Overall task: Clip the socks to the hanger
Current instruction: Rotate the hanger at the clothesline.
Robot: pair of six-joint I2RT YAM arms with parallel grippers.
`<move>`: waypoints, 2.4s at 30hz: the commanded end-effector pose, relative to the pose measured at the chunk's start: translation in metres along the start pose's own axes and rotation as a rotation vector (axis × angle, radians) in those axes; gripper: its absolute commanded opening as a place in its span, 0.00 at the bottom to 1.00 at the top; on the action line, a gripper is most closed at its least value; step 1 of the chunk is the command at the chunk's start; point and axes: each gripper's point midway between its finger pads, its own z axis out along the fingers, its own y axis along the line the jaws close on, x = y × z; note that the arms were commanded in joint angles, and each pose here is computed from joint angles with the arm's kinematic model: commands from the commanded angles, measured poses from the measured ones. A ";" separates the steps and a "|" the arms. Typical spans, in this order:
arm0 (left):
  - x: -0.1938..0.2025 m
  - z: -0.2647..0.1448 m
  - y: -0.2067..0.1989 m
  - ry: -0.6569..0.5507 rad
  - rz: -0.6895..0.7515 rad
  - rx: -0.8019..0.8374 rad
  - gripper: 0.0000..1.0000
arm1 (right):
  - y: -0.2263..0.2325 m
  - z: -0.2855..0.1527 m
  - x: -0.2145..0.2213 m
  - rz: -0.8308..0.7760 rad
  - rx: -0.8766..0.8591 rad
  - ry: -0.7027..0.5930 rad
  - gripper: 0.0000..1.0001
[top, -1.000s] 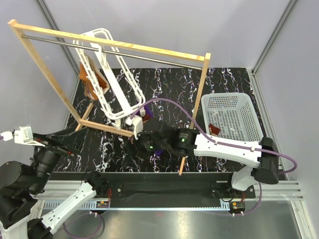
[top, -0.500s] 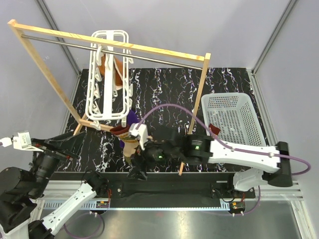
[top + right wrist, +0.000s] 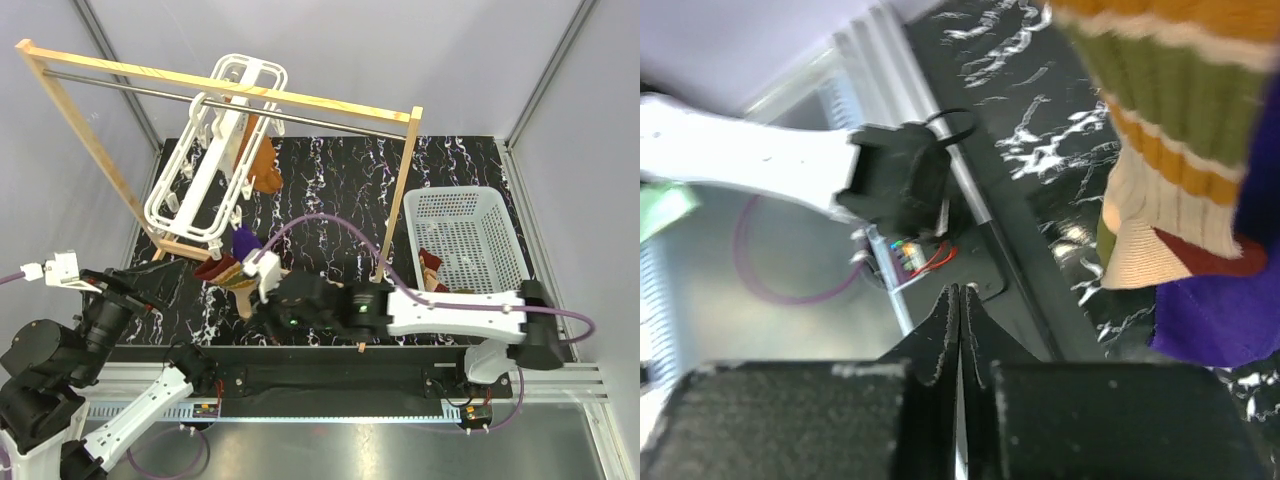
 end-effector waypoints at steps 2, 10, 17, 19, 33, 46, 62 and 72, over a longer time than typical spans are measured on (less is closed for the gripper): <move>-0.001 0.005 -0.010 0.000 -0.036 0.033 0.77 | 0.003 0.037 -0.036 -0.083 0.154 -0.159 0.00; -0.010 -0.008 -0.008 -0.025 -0.054 0.034 0.76 | -0.069 0.073 -0.059 -0.086 0.562 -0.396 0.00; -0.011 -0.019 0.000 -0.035 -0.050 0.019 0.75 | -0.170 0.057 -0.040 0.026 0.895 -0.365 0.00; -0.015 -0.023 0.003 -0.054 -0.051 0.013 0.75 | -0.183 0.030 -0.042 0.026 0.997 -0.387 0.00; -0.021 -0.006 -0.009 -0.081 -0.026 0.042 0.72 | -0.124 -0.024 -0.059 -0.043 0.653 -0.278 0.45; -0.013 0.052 -0.050 -0.025 0.018 0.129 0.73 | -0.018 -0.081 -0.077 -0.070 0.174 -0.299 0.87; -0.008 0.080 -0.084 0.013 0.015 0.238 0.73 | 0.007 -0.127 -0.089 -0.039 0.016 -0.374 0.86; -0.002 0.084 -0.088 0.029 0.011 0.262 0.71 | 0.021 -0.121 -0.119 -0.039 -0.035 -0.500 0.75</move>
